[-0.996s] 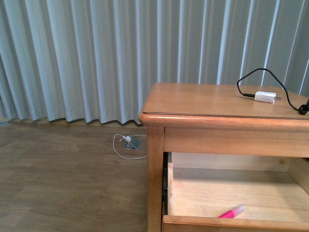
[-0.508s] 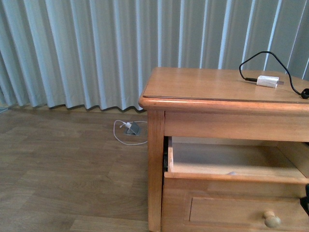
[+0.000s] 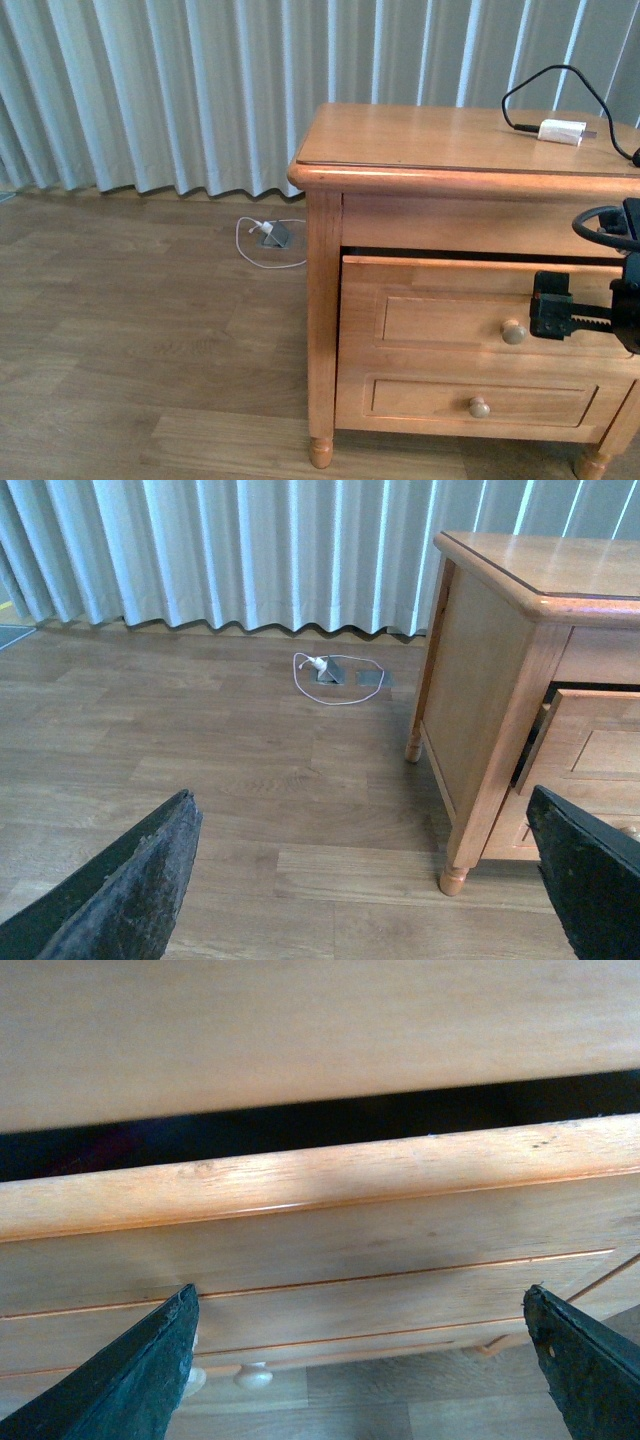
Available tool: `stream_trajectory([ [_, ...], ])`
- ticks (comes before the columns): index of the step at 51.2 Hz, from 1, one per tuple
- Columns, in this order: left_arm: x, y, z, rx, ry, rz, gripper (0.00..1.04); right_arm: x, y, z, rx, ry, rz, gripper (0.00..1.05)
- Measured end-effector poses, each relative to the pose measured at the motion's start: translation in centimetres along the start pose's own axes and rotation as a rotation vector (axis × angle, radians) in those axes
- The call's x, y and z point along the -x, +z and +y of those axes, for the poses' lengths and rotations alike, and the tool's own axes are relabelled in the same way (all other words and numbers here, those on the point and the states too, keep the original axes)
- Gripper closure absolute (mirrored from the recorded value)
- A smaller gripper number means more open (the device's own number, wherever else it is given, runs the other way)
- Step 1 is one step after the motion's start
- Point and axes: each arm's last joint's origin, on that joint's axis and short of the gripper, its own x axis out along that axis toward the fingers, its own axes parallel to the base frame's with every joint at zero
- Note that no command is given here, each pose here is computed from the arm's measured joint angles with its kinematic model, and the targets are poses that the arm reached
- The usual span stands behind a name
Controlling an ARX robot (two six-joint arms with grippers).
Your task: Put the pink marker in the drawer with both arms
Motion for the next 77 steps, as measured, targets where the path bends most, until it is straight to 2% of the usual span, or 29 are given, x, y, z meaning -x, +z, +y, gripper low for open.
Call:
stream_trajectory([
  [16,0.0,0.0,0.0,0.000,0.000,0.000,0.06,-2.1,-0.1,0.5,-0.029,-0.014,-0.041,0.08],
  [37,0.0,0.0,0.0,0.000,0.000,0.000,0.06,-0.8,0.7,0.1,-0.036,-0.002,-0.051,0.08],
  [57,0.0,0.0,0.0,0.000,0.000,0.000,0.06,9.2,2.8,-0.3,-0.027,0.104,0.002,0.08],
  [67,0.0,0.0,0.0,0.000,0.000,0.000,0.06,17.6,3.5,-0.8,-0.035,0.188,-0.018,0.08],
  [77,0.0,0.0,0.0,0.000,0.000,0.000,0.06,26.0,2.9,-1.0,-0.010,0.221,-0.119,0.08],
])
